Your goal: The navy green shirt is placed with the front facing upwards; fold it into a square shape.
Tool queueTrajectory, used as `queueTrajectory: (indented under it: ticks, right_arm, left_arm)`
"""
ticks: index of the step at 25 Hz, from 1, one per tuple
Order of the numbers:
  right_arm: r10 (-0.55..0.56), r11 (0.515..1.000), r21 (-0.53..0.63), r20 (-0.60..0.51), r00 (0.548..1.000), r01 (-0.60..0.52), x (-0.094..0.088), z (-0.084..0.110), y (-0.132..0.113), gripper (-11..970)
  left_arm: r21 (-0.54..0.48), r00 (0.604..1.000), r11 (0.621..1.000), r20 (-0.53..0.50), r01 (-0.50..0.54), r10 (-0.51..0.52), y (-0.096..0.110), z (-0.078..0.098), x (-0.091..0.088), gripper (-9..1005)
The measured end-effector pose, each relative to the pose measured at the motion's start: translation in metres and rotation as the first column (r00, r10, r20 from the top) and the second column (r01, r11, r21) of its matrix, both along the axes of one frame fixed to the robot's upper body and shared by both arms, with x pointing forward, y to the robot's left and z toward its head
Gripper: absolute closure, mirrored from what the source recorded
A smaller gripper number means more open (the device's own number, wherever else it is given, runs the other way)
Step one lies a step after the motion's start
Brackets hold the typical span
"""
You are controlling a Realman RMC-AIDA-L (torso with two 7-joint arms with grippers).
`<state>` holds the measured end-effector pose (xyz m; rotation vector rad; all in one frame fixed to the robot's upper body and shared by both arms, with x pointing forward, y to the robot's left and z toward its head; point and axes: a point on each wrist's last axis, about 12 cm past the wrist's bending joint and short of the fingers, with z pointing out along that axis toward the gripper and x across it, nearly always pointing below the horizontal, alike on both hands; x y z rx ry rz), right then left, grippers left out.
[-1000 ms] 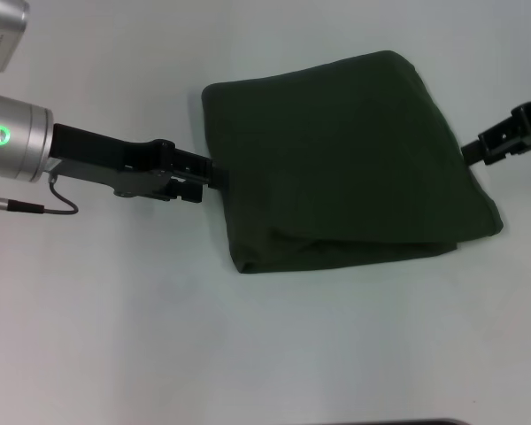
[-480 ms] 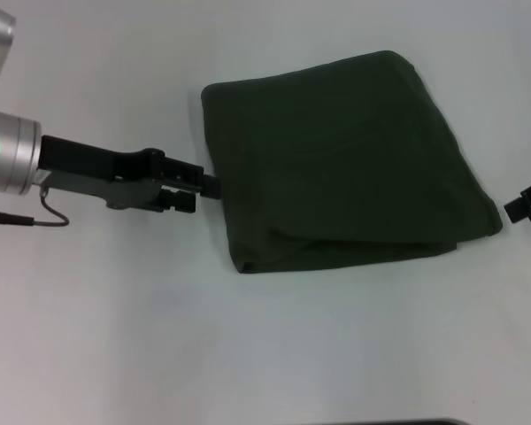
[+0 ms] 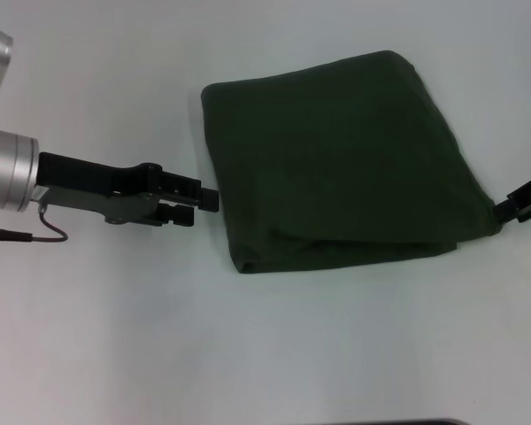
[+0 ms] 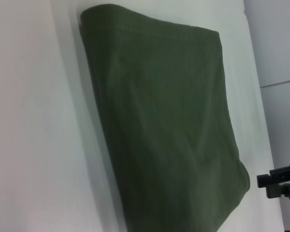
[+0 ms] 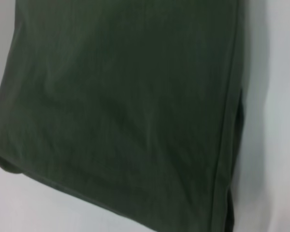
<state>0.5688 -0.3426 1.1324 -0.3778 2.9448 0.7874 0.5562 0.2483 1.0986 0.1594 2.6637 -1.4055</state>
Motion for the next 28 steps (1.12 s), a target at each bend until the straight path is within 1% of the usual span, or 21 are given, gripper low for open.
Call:
queueTrajectory:
  ticks: [5, 9, 13, 17, 28]
  right_arm:
    - [0.009, 1.0, -0.02, -0.008, 1.0, -0.009, 0.0, -0.01, 0.009, 530]
    - [0.009, 0.999, -0.037, -0.01, 1.0, -0.01, 0.0, -0.014, 0.011, 530]
    - [-0.001, 0.999, -0.044, -0.009, 1.0, 0.0, 0.0, -0.013, 0.009, 529]
    - [-0.012, 0.999, -0.037, -0.002, 1.0, 0.012, 0.001, -0.012, 0.007, 528]
    - [-0.009, 1.0, -0.025, 0.001, 1.0, 0.009, 0.001, -0.018, 0.016, 528]
  left_arm:
    - [0.0, 1.0, 1.0, -0.003, -0.003, 0.003, 0.001, -0.001, -0.002, 456]
    - [-0.002, 1.0, 1.0, -0.013, 0.001, -0.001, -0.002, -0.006, -0.006, 460]
    - [-0.005, 1.0, 1.0, -0.026, 0.009, -0.009, -0.006, -0.011, -0.01, 463]
    - [-0.005, 1.0, 1.0, -0.031, 0.007, -0.007, -0.005, -0.013, -0.011, 467]
    - [-0.004, 1.0, 1.0, -0.031, 0.002, -0.002, -0.006, -0.015, -0.012, 477]
